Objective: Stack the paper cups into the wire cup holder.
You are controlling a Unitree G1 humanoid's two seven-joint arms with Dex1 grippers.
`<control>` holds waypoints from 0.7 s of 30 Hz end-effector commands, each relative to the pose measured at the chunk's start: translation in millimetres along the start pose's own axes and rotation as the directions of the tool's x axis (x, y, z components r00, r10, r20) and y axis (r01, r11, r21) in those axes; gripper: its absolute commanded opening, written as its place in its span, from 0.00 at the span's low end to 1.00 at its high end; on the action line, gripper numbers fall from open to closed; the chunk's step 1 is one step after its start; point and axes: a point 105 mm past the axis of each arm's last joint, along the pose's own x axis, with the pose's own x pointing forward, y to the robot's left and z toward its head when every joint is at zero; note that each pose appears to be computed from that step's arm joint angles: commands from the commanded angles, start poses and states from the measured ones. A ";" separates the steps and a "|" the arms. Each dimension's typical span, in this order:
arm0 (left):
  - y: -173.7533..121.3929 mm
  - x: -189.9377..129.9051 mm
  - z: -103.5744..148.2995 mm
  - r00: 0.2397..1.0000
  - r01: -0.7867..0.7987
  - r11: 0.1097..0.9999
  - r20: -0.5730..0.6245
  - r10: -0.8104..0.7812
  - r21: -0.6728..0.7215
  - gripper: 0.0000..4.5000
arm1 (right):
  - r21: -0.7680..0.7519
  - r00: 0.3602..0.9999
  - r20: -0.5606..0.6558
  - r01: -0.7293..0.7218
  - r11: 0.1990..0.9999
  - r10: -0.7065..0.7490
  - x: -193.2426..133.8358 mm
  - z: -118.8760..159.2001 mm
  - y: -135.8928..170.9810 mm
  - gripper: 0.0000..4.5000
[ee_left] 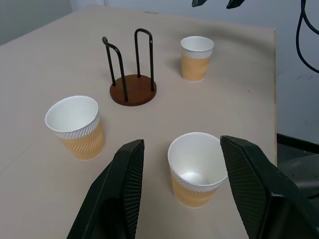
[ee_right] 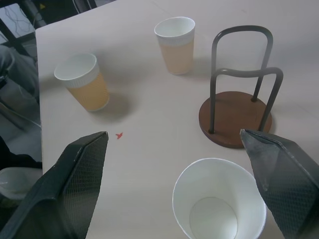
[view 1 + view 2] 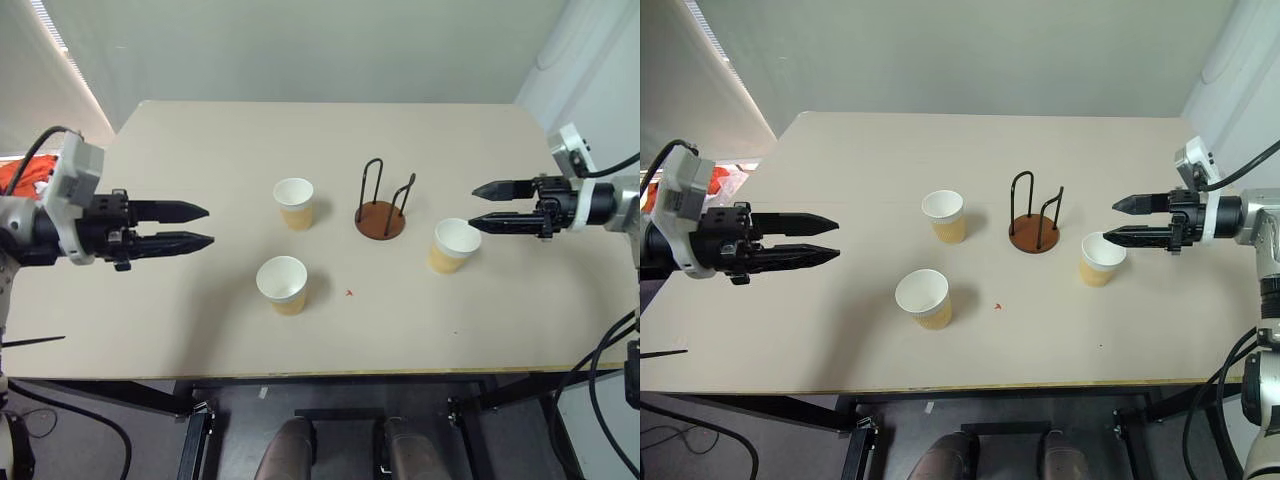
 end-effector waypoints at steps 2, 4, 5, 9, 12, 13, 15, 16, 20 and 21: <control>1.3 -7.7 9.3 0.999 -0.018 0.999 0.034 0.016 0.040 0.58 | -0.048 0.999 0.035 -0.003 0.999 0.005 -1.9 14.6 3.6 1.00; 2.3 -8.0 8.4 0.999 -0.019 0.999 0.039 0.017 0.039 0.58 | -0.048 0.999 0.037 -0.004 0.999 0.006 -1.1 14.7 3.8 1.00; 4.0 -8.0 7.7 0.999 -0.026 0.999 0.043 0.025 0.043 0.58 | -0.056 0.999 0.034 0.008 0.998 -0.006 0.8 13.6 2.6 1.00; 16.2 -0.8 4.0 0.994 -0.099 0.993 0.043 0.096 0.071 0.58 | -0.040 0.998 0.042 0.051 0.998 -0.050 19.7 10.6 0.3 1.00; 28.4 14.9 2.1 0.986 -0.168 0.976 0.010 0.168 0.136 0.58 | 0.024 0.995 0.017 0.094 0.995 -0.095 47.9 1.7 3.1 1.00; 32.2 20.1 3.4 0.982 -0.186 0.972 0.003 0.188 0.143 0.58 | 0.038 0.994 0.005 0.109 0.993 -0.109 55.7 -1.7 4.8 1.00; 30.0 29.6 11.8 0.985 -0.172 0.972 0.017 0.172 0.162 0.58 | 0.068 0.988 0.002 0.153 0.986 -0.154 68.7 -5.3 5.4 1.00; 28.3 34.1 15.5 0.986 -0.165 0.972 0.024 0.163 0.168 0.58 | 0.088 0.983 0.005 0.183 0.979 -0.184 73.4 -5.8 3.4 1.00; 25.6 46.0 24.3 0.986 -0.166 0.968 0.053 0.159 0.190 0.58 | 0.153 0.960 0.005 0.277 0.949 -0.281 87.3 -9.0 -3.7 1.00; 24.8 48.1 25.3 0.986 -0.166 0.967 0.059 0.158 0.193 0.58 | 0.158 0.954 0.007 0.294 0.943 -0.298 89.7 -9.3 -5.0 1.00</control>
